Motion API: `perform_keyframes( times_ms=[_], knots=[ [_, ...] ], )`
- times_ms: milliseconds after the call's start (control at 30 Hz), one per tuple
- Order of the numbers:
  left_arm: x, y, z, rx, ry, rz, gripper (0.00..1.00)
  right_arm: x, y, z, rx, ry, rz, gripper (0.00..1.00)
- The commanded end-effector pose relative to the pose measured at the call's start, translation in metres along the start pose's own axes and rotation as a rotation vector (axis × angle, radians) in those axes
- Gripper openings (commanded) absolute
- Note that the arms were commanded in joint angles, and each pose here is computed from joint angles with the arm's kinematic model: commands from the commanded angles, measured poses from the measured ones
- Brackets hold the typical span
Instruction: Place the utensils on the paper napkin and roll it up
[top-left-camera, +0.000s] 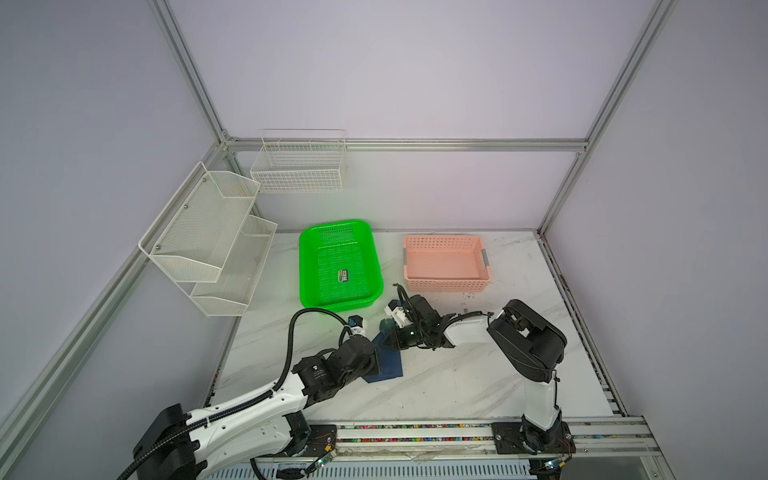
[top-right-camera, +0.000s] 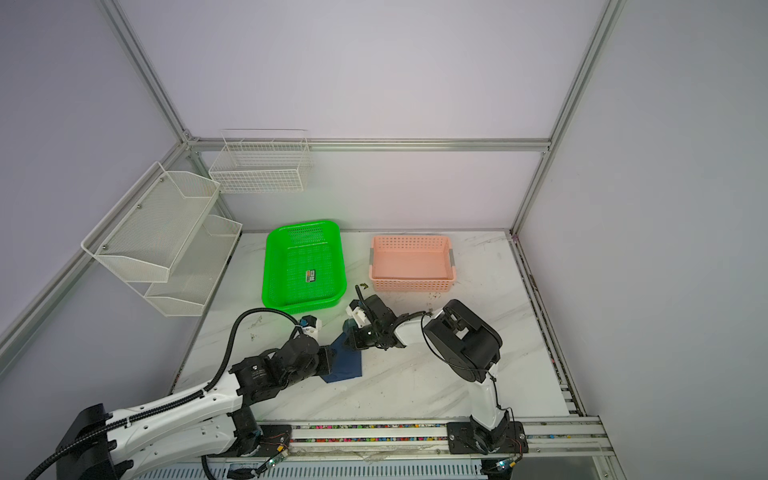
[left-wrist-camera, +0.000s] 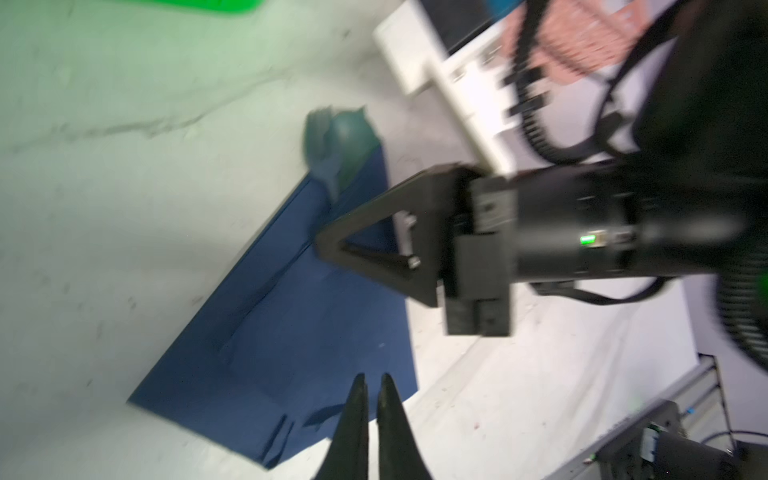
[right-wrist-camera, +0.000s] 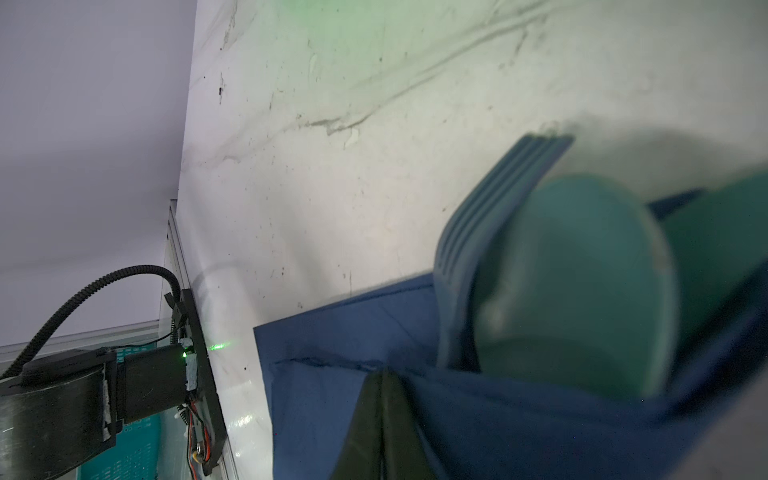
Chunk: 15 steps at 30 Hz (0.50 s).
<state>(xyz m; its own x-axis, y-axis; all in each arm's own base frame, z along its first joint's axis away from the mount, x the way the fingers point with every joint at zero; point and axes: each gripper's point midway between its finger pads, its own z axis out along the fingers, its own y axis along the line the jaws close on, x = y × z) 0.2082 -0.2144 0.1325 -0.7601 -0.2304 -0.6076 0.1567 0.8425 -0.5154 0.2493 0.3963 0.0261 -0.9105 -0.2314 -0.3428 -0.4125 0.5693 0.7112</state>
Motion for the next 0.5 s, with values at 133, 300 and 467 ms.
perform_keyframes(
  times_ms=[133,300,467],
  knots=[
    [-0.012,-0.042,0.004,0.23,-0.085,0.101,0.1,0.03,-0.046,0.007,0.119,0.062,0.089,0.05],
    [0.007,-0.038,0.016,0.287,-0.062,0.092,0.09,0.033,-0.047,0.01,0.108,0.074,0.102,0.0],
    [0.02,-0.029,0.024,0.303,-0.06,0.077,0.08,0.034,-0.048,0.01,0.109,0.076,0.108,0.0]
  ],
)
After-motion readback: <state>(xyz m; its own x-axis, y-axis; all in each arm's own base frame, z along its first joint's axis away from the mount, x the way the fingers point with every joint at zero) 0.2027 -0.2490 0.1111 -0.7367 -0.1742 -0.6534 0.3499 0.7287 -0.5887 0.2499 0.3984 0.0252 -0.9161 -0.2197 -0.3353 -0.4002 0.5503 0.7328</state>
